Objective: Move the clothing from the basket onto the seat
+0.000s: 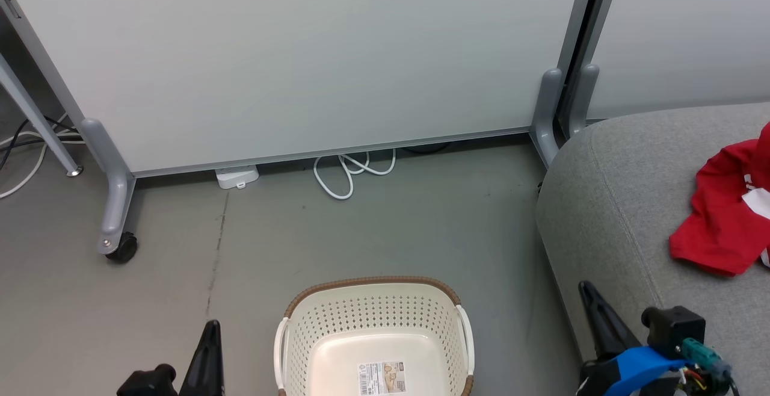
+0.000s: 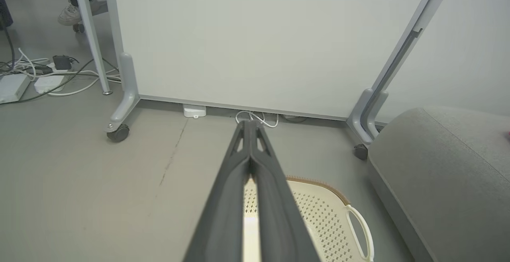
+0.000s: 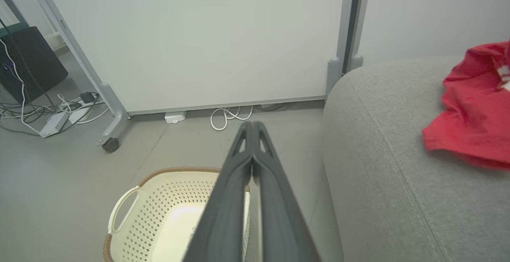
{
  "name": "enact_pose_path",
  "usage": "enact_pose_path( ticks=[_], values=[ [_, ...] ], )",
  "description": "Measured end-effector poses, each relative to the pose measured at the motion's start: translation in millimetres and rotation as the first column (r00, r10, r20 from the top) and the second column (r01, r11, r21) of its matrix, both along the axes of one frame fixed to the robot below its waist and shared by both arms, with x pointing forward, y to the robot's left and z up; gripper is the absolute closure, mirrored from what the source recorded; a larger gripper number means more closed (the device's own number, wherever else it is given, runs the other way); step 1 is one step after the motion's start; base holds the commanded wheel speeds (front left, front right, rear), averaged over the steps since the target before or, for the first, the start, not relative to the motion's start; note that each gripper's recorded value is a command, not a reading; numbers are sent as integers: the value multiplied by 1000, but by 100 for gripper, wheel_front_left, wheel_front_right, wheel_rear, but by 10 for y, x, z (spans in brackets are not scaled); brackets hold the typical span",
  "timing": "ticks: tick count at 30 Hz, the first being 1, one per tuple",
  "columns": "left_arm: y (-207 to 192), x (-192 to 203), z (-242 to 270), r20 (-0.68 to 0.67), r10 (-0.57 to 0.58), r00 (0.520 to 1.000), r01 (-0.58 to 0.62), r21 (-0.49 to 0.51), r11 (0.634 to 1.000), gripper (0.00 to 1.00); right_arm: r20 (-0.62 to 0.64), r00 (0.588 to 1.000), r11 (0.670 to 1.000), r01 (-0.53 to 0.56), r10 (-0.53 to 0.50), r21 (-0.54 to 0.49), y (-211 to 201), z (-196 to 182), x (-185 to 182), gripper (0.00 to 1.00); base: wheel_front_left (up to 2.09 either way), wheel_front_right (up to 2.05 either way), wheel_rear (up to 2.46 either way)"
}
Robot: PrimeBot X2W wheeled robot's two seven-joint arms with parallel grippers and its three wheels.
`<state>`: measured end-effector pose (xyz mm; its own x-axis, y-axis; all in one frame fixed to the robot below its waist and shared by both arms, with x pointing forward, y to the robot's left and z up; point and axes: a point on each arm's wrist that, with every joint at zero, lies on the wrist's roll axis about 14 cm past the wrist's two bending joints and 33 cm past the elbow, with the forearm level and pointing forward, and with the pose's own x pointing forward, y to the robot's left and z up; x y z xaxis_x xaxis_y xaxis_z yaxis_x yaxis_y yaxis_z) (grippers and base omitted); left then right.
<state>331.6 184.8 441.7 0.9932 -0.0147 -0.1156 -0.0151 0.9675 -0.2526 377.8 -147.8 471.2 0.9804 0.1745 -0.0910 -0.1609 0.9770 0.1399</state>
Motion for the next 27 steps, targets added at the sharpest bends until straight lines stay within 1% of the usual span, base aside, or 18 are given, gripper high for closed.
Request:
enact_pose_path(
  ticks=[5,9,14,22,27],
  values=[
    [0,-115,-192,-65,6,998,-7,-13,1000,100,-68,998,1000,7,-6,4,-19,-207,-98,100,0,0,0],
    [27,-116,-210,-80,29,996,-35,-75,997,100,-90,996,997,36,-29,70,-55,-223,-100,100,0,0,0],
    [57,-98,-203,-92,54,994,-68,-154,986,100,-104,993,985,72,-56,158,-97,-204,-89,100,0,0,0],
    [109,-36,-146,-92,91,992,-113,-272,956,100,-129,988,950,122,-88,287,-151,-178,-75,100,0,0,0],
    [137,3,-112,-94,109,990,-135,-340,931,100,-140,985,919,150,-105,364,-183,-153,-64,100,0,0,0]
  ],
)
